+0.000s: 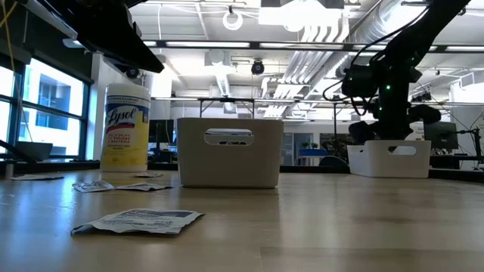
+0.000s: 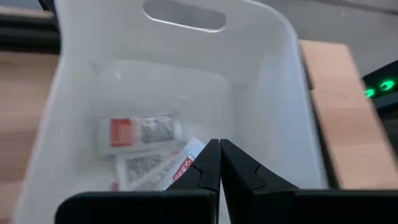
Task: Pick & Place First Aid Supplies
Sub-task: Put the orange pad into the white bin, then put the green pad into the bottom gray bin
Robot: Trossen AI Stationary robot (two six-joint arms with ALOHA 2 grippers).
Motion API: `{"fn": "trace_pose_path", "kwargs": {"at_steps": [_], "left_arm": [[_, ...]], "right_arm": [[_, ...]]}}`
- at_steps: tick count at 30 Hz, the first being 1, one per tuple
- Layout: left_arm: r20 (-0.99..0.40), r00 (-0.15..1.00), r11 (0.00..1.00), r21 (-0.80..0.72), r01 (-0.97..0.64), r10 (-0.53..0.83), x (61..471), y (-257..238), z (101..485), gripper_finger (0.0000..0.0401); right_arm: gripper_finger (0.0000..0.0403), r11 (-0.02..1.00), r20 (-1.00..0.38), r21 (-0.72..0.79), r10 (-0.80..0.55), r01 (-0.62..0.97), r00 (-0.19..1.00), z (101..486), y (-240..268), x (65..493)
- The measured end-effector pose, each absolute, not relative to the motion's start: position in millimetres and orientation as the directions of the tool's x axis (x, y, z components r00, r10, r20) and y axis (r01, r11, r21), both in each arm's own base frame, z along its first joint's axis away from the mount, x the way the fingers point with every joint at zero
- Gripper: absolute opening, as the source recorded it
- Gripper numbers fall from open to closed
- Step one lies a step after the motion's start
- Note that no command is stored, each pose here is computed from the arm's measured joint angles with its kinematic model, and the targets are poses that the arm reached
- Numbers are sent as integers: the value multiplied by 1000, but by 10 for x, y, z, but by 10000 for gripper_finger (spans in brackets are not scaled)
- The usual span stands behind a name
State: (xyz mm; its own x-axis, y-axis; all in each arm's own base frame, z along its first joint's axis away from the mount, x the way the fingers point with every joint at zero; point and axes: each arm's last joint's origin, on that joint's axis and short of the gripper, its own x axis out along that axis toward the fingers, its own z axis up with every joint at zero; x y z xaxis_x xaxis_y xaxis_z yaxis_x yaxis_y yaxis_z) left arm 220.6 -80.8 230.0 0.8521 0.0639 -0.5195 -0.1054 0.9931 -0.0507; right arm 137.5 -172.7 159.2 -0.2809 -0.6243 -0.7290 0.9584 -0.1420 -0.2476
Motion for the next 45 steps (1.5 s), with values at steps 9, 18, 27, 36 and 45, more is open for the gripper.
{"fn": "trace_pose_path", "kwargs": {"at_steps": [9,18,27,36,45], "left_arm": [[-520,852,993,-51,-105,64,2206,-809,2300,2],[-519,852,993,-51,-105,64,2206,-809,2300,2],[-519,852,993,-50,-105,64,2206,-808,2300,2],[-520,852,993,-51,-105,64,2206,-809,2300,2],[-520,852,993,-51,-105,64,2206,-808,2300,2]], "right_arm": [[0,-174,-734,-179,-631,968,-249,1576,-1756,1409],[43,-15,-784,-69,-617,998,-63,1634,-1780,1482],[101,87,-727,-185,-682,979,-77,2171,-1692,1500],[106,506,-715,-167,-653,846,249,2289,-805,1901],[106,920,-654,54,-261,388,710,2064,597,2062]]}}
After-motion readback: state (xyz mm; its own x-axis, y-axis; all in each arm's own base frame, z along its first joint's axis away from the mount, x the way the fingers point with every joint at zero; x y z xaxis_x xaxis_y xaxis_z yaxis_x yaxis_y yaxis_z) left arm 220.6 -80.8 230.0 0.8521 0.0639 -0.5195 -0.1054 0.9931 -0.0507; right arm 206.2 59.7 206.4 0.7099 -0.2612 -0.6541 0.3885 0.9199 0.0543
